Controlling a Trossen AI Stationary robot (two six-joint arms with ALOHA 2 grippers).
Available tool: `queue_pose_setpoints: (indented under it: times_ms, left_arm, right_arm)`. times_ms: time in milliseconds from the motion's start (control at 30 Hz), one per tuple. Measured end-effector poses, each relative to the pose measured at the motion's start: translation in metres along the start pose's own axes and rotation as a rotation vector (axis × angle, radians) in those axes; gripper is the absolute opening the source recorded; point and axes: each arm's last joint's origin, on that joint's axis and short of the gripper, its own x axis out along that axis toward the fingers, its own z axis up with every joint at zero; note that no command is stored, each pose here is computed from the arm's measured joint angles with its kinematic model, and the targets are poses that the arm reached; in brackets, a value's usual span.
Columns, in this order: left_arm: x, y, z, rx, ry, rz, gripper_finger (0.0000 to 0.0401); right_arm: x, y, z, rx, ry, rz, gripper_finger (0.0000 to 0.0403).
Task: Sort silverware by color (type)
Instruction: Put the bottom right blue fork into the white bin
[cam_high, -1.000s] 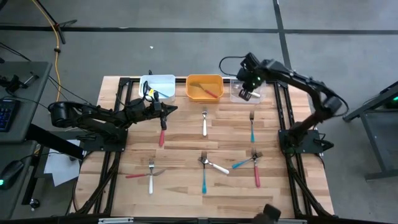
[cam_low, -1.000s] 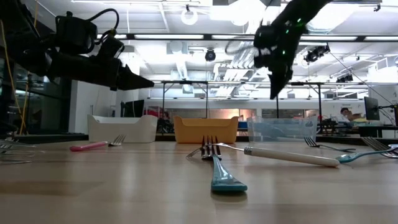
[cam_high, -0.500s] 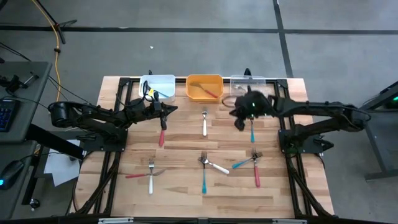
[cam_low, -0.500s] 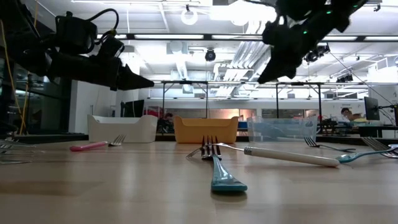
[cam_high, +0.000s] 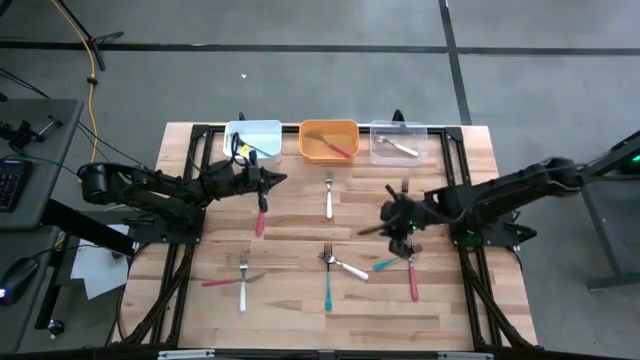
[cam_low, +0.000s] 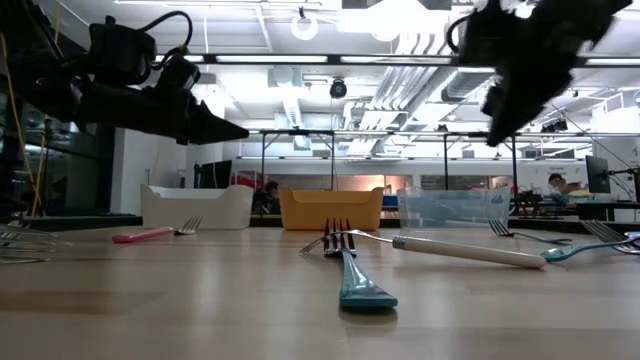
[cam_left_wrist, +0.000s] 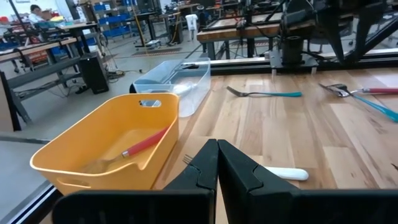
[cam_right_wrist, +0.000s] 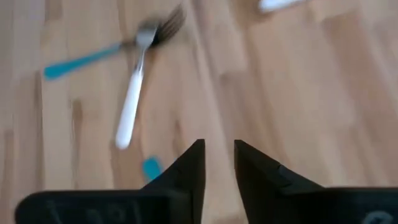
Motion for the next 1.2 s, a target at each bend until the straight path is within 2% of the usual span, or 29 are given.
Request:
queue_pose_setpoints:
  times_ms: [233,600,1033,1200]
  left_arm:
    - [0.0,0.0,0.001,0.01,-0.008,-0.001,0.0001]
    - [0.0,0.0,0.002,0.009,-0.015,0.0,0.0001]
    - [0.0,0.0,0.002,0.009,-0.014,0.0,0.0001]
    - [0.0,0.0,0.002,0.008,-0.014,0.0,0.0001]
  right_arm:
    - [0.01,0.017,-0.018,-0.032,0.177,0.027,0.012]
    - [0.048,0.024,-0.038,-0.084,0.449,0.042,0.0124]
    - [0.075,0.021,-0.048,-0.192,0.561,-0.014,0.0121]
    - [0.078,0.02,-0.049,-0.226,0.578,-0.014,0.0087]
